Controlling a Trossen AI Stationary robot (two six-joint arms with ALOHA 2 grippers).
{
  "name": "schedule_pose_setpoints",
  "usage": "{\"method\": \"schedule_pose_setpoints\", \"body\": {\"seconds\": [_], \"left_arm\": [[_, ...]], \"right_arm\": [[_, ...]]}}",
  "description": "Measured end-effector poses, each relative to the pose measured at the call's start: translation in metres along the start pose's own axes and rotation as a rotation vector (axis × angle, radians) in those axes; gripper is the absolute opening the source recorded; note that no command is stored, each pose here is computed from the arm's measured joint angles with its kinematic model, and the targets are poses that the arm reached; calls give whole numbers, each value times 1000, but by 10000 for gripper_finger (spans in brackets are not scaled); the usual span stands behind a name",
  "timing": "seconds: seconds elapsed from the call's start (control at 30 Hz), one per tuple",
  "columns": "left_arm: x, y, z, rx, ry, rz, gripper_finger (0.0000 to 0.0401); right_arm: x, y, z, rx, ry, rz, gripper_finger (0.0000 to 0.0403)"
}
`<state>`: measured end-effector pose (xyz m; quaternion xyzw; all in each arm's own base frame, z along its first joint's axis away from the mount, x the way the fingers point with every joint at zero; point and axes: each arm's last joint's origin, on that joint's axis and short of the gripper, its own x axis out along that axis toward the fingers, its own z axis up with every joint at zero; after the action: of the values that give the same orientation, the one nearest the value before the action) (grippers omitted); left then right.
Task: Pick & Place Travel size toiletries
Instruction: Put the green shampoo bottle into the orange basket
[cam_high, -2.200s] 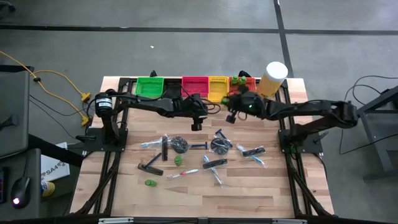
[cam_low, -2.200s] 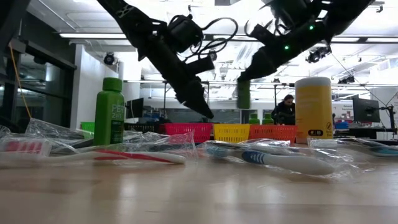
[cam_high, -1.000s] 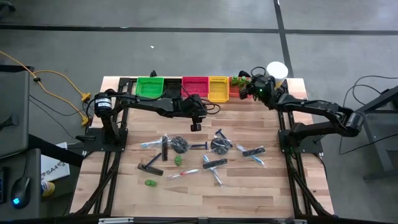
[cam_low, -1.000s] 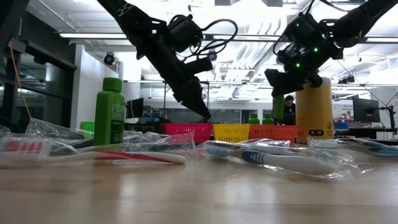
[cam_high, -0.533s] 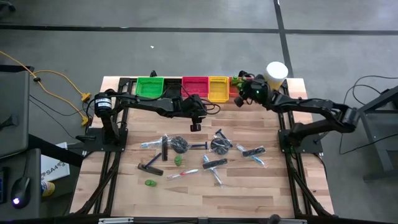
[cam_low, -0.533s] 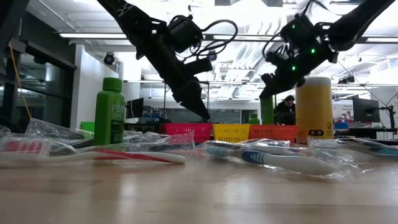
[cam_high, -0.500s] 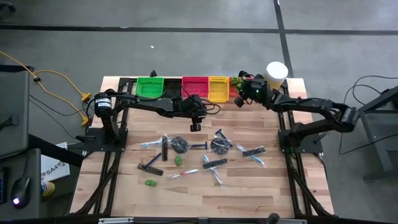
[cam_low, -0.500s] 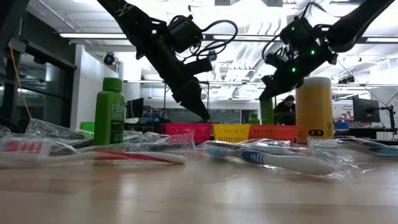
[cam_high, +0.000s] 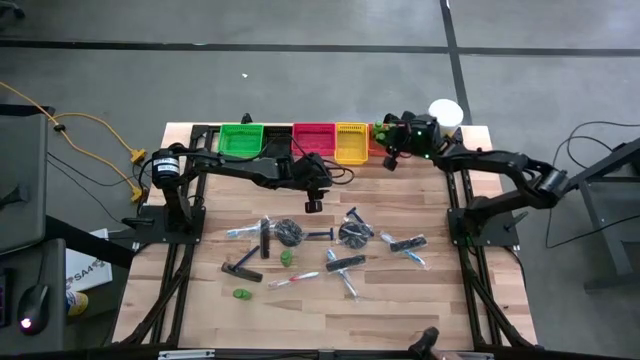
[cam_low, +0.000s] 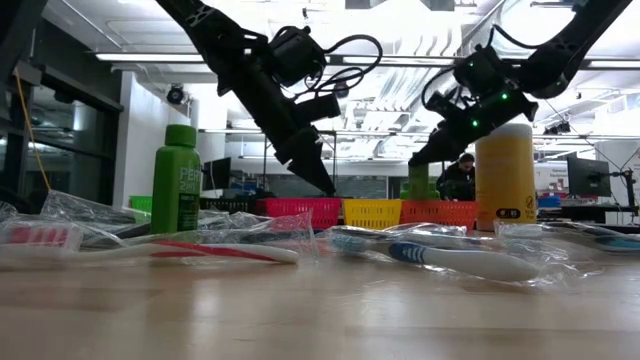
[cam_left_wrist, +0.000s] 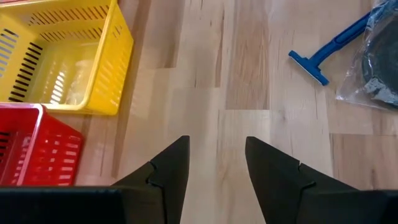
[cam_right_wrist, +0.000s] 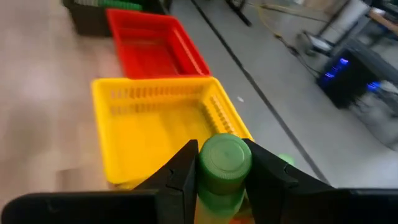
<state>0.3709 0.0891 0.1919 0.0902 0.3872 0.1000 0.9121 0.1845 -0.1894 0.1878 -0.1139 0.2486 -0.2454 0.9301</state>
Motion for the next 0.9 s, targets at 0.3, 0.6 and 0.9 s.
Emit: {"method": "schedule_pose_setpoints", "body": {"seconds": [0.3,0.6,0.9], "left_arm": [[0,0,0,0,-2,-6,154],[0,0,0,1,-2,-6,154],[0,0,0,1,-2,-6,154]], "right_arm": [[17,-7,-20,15,24,9,94],[30,-10,-22,16,22,-5,94],[31,-12,-21,51,39,-64,133]]}}
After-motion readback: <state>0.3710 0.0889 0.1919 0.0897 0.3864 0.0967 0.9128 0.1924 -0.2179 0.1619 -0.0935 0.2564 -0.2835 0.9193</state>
